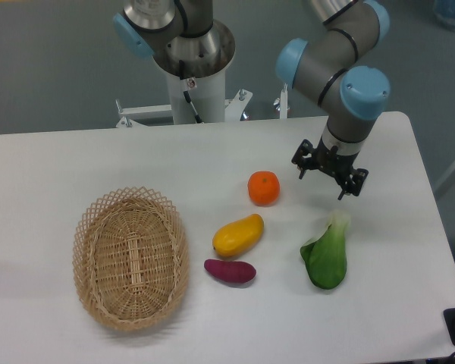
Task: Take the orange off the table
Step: 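Move the open gripper toward the orange on the table, then lower the gripper over the orange and close on it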
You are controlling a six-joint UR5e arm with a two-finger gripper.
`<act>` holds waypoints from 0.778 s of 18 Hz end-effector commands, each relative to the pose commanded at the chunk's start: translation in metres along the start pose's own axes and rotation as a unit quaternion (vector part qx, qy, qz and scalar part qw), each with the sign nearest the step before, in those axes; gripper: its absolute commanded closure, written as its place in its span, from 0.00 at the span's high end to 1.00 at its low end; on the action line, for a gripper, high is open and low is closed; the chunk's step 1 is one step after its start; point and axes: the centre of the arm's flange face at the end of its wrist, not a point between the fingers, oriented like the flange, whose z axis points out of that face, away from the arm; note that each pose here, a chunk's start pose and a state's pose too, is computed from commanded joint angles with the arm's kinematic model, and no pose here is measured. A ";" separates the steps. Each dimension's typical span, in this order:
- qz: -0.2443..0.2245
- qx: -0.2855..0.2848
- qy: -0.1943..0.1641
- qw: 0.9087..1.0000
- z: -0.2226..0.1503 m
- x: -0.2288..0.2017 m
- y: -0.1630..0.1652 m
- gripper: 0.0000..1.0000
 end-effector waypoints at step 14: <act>0.021 -0.009 0.036 0.999 0.030 0.042 -0.020 1.00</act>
